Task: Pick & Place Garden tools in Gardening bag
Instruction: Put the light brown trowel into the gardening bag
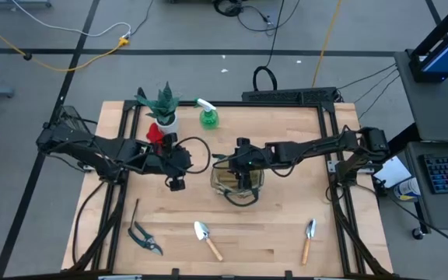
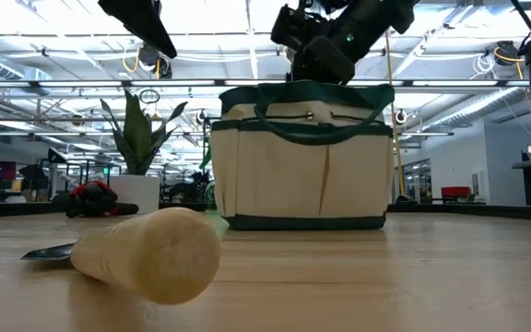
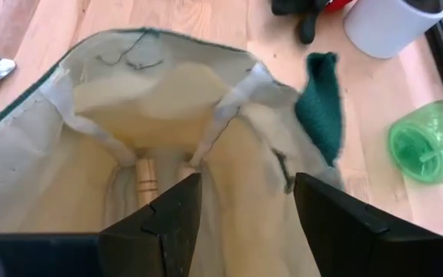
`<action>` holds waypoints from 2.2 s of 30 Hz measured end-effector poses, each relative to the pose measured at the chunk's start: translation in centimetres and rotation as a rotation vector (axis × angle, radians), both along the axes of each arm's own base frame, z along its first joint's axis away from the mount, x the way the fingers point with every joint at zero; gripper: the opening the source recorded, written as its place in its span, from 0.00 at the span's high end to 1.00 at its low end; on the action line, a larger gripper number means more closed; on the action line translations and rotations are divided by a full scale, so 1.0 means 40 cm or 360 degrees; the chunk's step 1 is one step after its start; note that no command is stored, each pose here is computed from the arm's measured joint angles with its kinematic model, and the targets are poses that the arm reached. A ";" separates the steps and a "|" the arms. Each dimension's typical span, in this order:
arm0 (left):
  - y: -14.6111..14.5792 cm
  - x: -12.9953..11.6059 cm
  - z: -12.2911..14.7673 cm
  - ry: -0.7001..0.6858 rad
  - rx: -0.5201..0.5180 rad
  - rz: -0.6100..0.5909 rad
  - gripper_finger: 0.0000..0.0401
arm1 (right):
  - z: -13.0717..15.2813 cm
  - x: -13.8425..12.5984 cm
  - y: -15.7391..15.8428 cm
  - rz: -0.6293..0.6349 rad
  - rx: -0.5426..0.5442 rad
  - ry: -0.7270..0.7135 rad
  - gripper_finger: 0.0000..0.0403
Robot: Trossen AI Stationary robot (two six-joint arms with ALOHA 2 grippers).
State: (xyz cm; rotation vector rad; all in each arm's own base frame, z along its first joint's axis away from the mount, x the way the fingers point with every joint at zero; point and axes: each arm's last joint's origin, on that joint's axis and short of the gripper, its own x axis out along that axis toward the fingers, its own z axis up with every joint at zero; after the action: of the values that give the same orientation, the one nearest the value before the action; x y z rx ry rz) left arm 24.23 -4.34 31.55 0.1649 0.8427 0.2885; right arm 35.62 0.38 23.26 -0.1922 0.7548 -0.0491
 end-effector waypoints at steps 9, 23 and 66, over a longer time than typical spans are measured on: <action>-0.023 0.000 -0.005 0.0031 -0.0082 -0.0117 0.64 | 0.044 -0.018 0.035 0.0044 0.0035 -0.0097 0.51; -0.095 -0.010 -0.045 0.0059 -0.0138 -0.0316 0.64 | 0.079 -0.050 0.152 0.0178 0.0154 -0.0158 0.51; -0.360 0.070 -0.393 -0.0449 -0.0164 -0.1031 0.64 | 0.031 -0.073 0.230 0.0333 0.0174 -0.0262 0.51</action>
State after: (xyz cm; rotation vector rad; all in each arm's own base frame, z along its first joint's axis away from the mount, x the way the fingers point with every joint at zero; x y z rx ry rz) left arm 27.03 -18.73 15.85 0.2832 0.4868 -0.3338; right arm 32.71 9.59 24.51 -0.1598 0.5681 0.1731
